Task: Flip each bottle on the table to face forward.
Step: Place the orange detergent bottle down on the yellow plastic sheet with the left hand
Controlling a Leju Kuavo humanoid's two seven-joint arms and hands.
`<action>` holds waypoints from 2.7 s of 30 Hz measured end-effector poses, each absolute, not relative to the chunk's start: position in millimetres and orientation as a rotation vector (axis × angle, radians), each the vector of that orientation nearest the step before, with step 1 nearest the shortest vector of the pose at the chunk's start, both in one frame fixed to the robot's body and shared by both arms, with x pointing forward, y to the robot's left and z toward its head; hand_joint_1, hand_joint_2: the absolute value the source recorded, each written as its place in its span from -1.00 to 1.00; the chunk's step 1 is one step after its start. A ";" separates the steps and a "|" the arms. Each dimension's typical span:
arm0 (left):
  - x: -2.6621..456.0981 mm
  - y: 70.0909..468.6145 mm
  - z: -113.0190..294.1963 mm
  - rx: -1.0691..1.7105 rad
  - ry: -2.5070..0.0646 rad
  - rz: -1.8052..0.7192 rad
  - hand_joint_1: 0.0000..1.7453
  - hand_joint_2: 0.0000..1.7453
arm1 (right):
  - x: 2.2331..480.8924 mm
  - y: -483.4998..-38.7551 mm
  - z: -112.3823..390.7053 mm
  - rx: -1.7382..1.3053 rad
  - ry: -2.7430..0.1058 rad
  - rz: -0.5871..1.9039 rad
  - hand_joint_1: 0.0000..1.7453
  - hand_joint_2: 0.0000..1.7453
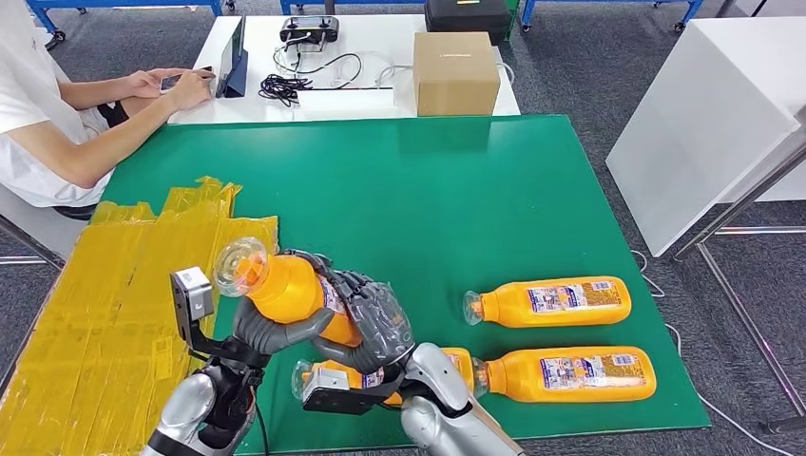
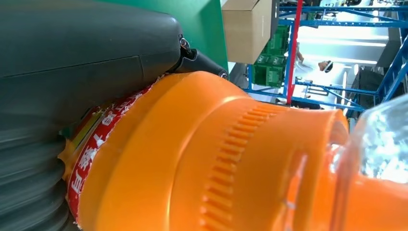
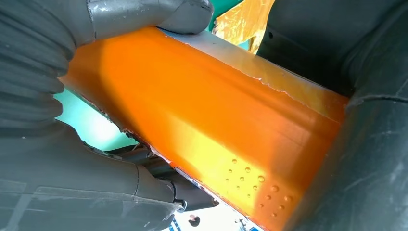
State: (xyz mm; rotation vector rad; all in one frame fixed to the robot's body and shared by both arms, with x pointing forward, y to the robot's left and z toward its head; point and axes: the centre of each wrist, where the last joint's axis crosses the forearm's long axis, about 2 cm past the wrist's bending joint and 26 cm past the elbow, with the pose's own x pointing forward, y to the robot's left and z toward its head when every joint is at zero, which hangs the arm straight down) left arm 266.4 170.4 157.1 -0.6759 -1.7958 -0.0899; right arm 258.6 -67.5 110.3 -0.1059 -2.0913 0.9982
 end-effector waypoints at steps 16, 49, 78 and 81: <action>260.5 176.4 165.0 -0.525 -1.897 -0.030 1.00 1.00 | 228.0 -76.8 116.3 -0.041 -2.144 0.758 -1.00 1.00; 332.5 291.7 128.8 1.269 -1.413 -1.190 1.00 1.00 | 213.2 -169.6 188.1 -0.275 -2.378 0.399 -1.00 1.00; 353.3 320.5 81.3 0.885 -1.103 -1.151 -1.00 1.00 | 222.6 -170.2 187.9 -0.309 -2.320 0.460 -1.00 1.00; 362.0 323.0 78.2 0.846 -1.021 -1.142 -1.00 1.00 | 228.7 -168.0 188.0 -0.303 -2.318 0.474 -1.00 1.00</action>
